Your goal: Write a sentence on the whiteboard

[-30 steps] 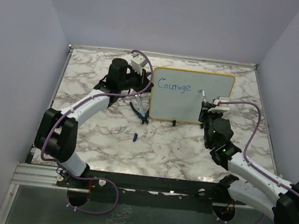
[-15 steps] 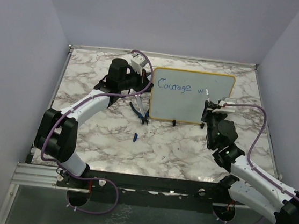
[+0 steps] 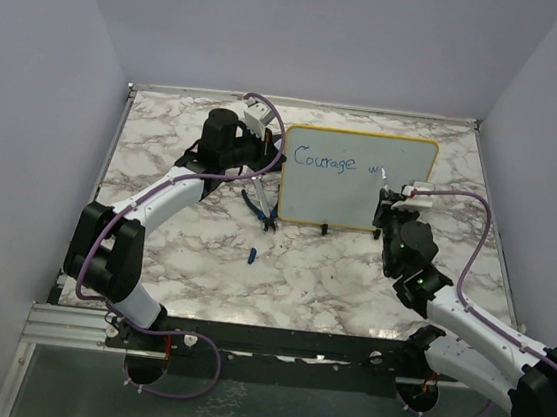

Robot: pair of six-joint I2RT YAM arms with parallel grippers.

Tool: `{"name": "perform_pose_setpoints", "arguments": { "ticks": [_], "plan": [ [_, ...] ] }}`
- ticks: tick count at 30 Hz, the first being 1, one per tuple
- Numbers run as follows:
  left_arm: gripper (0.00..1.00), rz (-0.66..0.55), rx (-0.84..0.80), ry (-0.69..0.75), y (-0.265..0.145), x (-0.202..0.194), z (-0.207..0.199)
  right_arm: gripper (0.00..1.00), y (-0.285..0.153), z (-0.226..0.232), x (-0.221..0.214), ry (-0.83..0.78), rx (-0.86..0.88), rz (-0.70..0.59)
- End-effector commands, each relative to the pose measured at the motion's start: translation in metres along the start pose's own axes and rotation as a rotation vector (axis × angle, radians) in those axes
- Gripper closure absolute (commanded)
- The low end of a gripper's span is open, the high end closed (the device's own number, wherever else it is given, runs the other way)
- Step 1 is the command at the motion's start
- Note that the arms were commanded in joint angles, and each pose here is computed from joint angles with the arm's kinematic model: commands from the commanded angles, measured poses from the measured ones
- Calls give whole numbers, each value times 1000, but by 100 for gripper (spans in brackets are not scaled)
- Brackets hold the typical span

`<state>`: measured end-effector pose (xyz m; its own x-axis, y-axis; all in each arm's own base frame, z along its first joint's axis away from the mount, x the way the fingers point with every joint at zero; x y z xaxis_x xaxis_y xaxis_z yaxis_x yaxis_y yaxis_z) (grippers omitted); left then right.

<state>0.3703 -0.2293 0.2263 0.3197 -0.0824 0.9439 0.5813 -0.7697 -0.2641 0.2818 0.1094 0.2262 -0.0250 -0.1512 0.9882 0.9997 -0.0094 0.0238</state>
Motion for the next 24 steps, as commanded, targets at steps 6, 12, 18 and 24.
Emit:
{"name": "perform_pose_setpoints", "arguments": {
  "ticks": [6, 12, 18, 24],
  "plan": [
    [100, -7, -23, 21, -6, 5, -10, 99, 5, -6, -4, 9, -44, 6],
    [100, -8, -23, 22, -6, 6, -10, 99, 2, -8, -12, 17, -51, 35],
    [100, -11, -24, 23, -6, 7, -11, 99, -5, -13, -25, 30, -55, 78],
    [100, -11, -25, 22, -7, 7, -10, 99, -4, -12, -18, 29, -52, 63]
  ]
}}
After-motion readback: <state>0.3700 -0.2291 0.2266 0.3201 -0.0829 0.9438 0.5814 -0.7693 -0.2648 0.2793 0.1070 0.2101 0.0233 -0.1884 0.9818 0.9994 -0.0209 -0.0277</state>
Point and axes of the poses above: each gripper's point midway between its finger pads, its own y axis out along the fingers, its own z axis along the line the jaws close on, x = y × z, the point moved 4 cm from there along -y, back along the fingers, and after that the axes turned 6 degrees about y, right-handed, at the moved point
